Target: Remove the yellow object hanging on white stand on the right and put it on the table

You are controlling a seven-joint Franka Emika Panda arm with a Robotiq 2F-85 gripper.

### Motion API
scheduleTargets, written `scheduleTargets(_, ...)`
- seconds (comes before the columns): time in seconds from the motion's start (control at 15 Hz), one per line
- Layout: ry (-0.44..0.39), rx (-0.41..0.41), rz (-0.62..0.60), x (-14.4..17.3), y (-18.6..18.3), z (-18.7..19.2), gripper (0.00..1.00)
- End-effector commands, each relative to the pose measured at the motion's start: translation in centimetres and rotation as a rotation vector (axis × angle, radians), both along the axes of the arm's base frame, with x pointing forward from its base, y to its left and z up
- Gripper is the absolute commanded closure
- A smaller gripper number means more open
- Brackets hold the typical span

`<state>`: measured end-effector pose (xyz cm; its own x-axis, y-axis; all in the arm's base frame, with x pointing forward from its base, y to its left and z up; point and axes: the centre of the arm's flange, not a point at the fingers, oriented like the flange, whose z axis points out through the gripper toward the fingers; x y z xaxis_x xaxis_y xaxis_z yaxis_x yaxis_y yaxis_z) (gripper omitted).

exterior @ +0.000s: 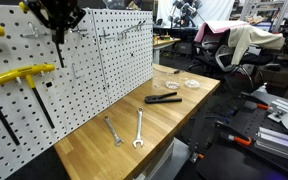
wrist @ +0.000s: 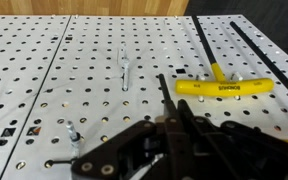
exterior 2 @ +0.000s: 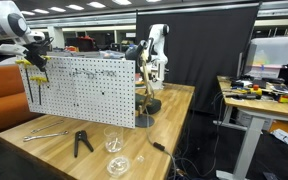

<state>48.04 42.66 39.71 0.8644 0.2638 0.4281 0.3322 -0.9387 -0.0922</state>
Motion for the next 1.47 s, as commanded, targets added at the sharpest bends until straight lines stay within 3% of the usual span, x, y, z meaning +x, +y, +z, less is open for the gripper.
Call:
scheduleTargets(0.0,0.028,-0.040,0.006,-2.1,-2.8,-0.4,0.98)
scheduleTargets(0.4,0.112,-0.094,-0.067,-4.2,-7.5,-2.5,0.98)
scheduleTargets(0.8,0.430,-0.162,-0.195,-5.4,-11.7,-9.5,0.98)
scheduleTargets(1.0,0.594,-0.133,-0.221,-5.1,-12.6,-11.8,0.98)
scheduleTargets(1.2,0.751,-0.049,-0.196,-4.5,-12.3,-13.1,0.98)
scheduleTargets(1.4,0.830,0.029,-0.201,-3.0,-11.1,-13.5,0.98)
